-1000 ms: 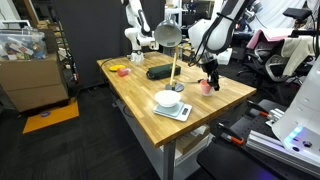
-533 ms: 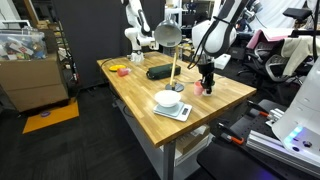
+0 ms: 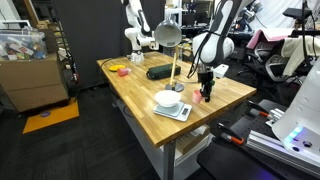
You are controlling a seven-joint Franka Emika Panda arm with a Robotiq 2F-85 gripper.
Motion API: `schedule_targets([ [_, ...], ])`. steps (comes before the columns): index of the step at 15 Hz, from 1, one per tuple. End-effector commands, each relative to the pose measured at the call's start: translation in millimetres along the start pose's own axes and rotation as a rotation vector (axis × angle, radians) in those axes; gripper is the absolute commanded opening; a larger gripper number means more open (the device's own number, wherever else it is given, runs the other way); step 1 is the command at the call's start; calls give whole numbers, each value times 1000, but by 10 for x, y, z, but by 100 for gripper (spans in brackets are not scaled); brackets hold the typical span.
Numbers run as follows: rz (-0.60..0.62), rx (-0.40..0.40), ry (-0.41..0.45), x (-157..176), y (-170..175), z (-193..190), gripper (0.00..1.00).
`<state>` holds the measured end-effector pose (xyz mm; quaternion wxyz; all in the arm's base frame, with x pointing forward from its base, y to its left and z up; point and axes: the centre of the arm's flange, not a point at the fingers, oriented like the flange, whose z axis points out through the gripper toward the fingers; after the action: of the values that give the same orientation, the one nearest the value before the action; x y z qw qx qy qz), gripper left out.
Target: Pour the liquid in the pink cup into the white bowl on the scale
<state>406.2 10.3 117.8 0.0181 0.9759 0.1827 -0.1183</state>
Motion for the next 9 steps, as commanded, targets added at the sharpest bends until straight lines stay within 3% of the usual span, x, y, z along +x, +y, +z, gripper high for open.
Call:
schedule_targets([
  [1,-33,21,-17,119,67,117,4],
  [8,-74,26,-87,242,95,347,4],
  [9,-78,29,-97,251,96,369,40],
])
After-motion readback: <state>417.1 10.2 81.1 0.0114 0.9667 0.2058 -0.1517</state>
